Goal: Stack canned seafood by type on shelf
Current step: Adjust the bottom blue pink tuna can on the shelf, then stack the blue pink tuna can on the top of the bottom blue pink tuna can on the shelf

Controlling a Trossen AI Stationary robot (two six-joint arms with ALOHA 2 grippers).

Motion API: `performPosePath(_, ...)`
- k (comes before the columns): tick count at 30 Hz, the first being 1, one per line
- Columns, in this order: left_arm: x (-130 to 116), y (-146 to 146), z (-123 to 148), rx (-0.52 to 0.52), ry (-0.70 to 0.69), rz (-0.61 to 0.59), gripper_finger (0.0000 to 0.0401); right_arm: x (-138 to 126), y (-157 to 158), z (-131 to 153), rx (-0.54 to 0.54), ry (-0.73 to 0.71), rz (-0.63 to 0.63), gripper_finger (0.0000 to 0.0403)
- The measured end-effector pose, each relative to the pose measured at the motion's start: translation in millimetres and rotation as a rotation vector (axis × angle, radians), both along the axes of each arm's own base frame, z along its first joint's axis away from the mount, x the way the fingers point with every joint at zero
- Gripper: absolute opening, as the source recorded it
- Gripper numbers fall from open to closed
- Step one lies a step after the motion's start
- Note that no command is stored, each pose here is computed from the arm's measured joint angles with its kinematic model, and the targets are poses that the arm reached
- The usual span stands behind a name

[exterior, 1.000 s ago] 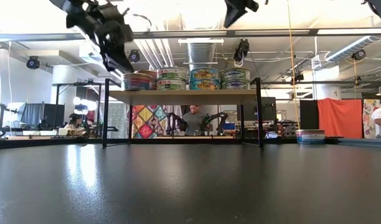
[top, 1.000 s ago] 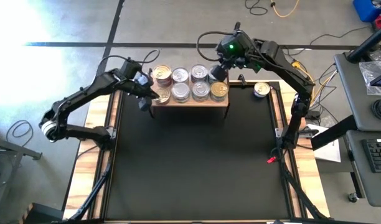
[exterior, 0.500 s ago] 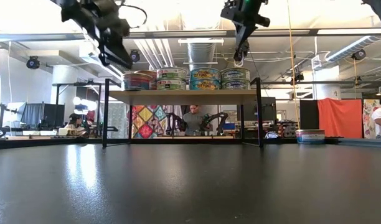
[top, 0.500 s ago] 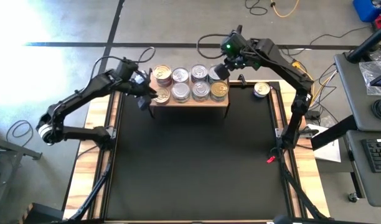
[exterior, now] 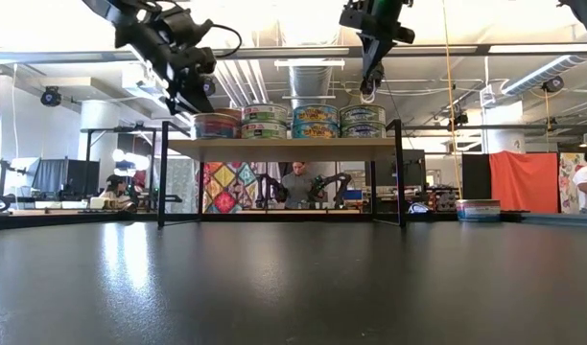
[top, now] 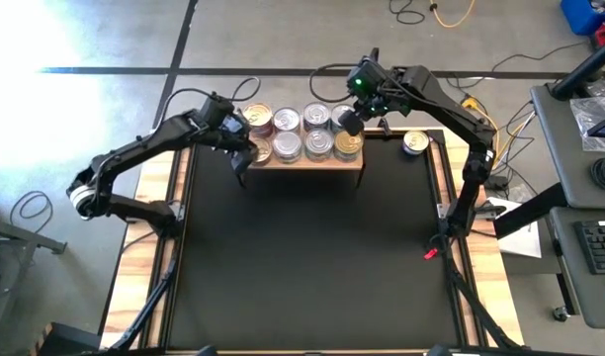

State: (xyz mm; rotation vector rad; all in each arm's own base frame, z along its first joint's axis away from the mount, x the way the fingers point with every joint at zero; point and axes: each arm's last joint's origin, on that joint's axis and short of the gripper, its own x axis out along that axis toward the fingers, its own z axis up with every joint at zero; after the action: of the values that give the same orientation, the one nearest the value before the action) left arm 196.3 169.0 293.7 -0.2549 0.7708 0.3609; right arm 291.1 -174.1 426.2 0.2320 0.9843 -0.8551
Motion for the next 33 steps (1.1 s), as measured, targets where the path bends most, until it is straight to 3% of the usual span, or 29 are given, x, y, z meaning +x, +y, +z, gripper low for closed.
performPosePath(11, 6.2, 4.1, 1.0, -0.004, -0.046, 0.046, 0.0042, -1.3, 2.0, -1.5, 0.033, 0.014, 0.021, 0.0013)
performPosePath(19, 0.3, -7.2, 31.3, 0.008, -0.100, 0.053, 0.0105, -2.6, -1.9, -4.1, 0.032, 0.025, 0.006, 0.0013)
performPosePath(24, -15.0, -21.5, 53.1, -0.012, -0.097, 0.070, 0.0145, -23.6, -15.2, -23.8, 0.131, 0.141, -0.128, 0.0013)
performPosePath(26, -24.9, -29.9, 59.9, -0.006, -0.084, 0.092, 0.0153, -40.7, -19.9, -28.0, 0.120, 0.162, -0.219, 0.0013)
performPosePath(33, -59.2, -55.1, 68.6, 0.076, -0.067, 0.199, 0.0157, -98.8, -26.6, -45.1, 0.036, -0.082, -0.495, 0.0013)
